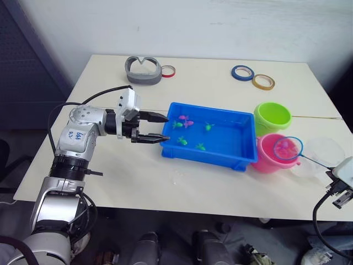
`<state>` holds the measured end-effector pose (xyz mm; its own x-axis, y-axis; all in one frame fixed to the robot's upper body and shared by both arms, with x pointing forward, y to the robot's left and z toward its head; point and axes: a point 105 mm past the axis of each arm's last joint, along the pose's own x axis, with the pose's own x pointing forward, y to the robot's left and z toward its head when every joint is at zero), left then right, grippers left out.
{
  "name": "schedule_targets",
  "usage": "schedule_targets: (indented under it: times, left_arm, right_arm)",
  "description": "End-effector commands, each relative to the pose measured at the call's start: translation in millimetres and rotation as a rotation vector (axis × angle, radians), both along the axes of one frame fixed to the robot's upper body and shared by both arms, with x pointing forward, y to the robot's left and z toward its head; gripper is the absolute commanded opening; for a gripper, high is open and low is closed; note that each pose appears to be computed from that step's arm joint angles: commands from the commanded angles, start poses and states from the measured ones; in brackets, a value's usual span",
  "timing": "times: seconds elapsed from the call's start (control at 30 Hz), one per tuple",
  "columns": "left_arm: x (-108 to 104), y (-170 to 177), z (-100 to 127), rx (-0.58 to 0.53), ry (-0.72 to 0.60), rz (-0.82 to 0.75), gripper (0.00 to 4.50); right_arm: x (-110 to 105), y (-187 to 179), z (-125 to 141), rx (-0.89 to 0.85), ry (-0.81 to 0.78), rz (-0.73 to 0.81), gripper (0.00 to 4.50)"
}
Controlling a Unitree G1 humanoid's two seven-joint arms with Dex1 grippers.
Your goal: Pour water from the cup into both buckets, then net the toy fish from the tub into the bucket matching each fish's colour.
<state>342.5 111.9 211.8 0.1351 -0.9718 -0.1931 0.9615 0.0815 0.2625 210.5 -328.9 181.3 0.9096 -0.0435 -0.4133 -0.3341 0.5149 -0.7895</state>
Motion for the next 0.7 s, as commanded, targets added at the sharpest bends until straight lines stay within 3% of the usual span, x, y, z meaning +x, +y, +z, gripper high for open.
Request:
schedule_targets:
  times: [0.03, 0.47, 0.7]
  left_arm:
    - [0, -3, 13, -0.010, -0.051, -0.019, 3.29]
    - [-2, -6, 12, -0.026, -0.056, -0.027, 3.29]
    - [-2, -5, 12, -0.026, -0.056, -0.023, 3.29]
  right_arm:
    - [3, -2, 9, -0.182, -0.084, 0.041, 0.00]
    - [-4, -12, -11, -0.651, -0.152, 0.171, 0.00]
    - [-1, -8, -1, -0.800, -0.278, 0.210, 0.00]
